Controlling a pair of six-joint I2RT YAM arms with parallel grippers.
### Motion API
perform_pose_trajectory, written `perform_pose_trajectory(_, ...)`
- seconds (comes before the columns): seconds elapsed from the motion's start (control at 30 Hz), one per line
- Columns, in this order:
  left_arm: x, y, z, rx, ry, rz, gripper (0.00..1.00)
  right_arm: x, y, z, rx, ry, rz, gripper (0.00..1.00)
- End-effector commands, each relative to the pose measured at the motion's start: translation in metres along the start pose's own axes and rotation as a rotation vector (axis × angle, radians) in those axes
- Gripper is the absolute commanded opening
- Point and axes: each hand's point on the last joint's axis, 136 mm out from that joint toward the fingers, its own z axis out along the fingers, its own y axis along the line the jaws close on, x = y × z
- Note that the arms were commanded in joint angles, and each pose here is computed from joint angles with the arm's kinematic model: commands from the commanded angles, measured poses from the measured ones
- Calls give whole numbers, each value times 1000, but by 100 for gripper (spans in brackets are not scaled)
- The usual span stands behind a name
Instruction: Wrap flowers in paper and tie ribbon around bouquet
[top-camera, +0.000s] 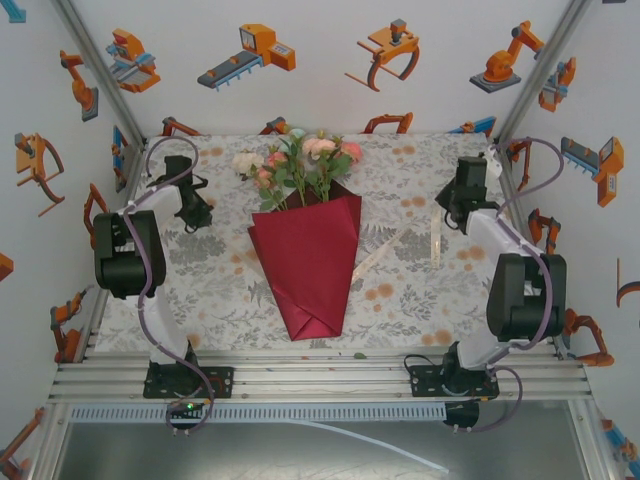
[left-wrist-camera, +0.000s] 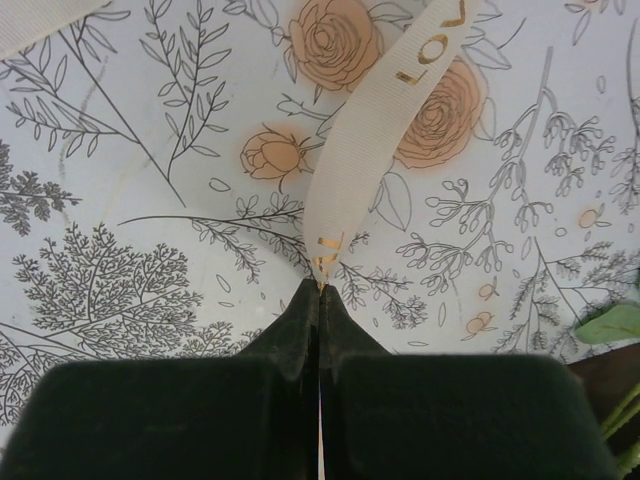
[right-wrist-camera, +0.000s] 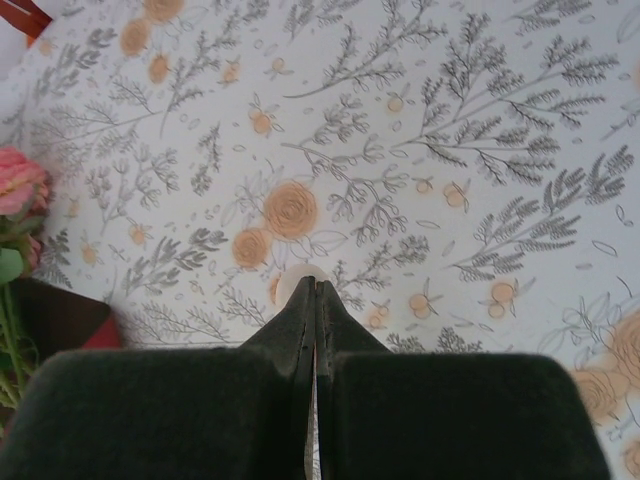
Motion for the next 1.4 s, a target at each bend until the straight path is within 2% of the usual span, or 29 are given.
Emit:
perform_pose_trajectory(0.0,-3,-12,-2,52,13,4,0,-17,4,1,5,-42,-18,0)
perform_pose_trajectory(0.23,25,-36,-13,184,72,24,0,-52,-9,7,67,-87,17,0)
perform_pose_trajectory(0.47,61,-31,-41,172,62,64,0,-93,-12,-3,95,-154,27,0)
perform_pose_trajectory(0.5,64,-30,-43,169,54,71,2,-98,-11,-5,97,-160,21,0)
perform_pose_trajectory(0.53,64,-28,-47,162,41,80,9,-102,-9,-6,95,-164,17,0)
perform_pose_trajectory(0.7,32,-20,-65,98,-72,125,44,-100,5,-7,22,-133,24,0)
perform_pose_trajectory(0.8,3,-1,-68,-37,-136,167,48,-96,12,-8,-21,-105,27,0)
perform_pose_trajectory(0.9,-13,9,-60,-153,-155,234,50,-92,14,-9,-39,-96,36,0)
perform_pose_trajectory(1.07,-19,-16,-36,-124,-134,313,60,-89,19,-8,-70,-79,39,0)
perform_pose_trajectory(1.13,-19,-32,-22,-71,-118,330,63,-87,20,-7,-78,-73,40,0)
perform_pose_trajectory(1.37,-30,-65,12,-27,-81,366,66,-82,21,-8,-95,-58,29,0)
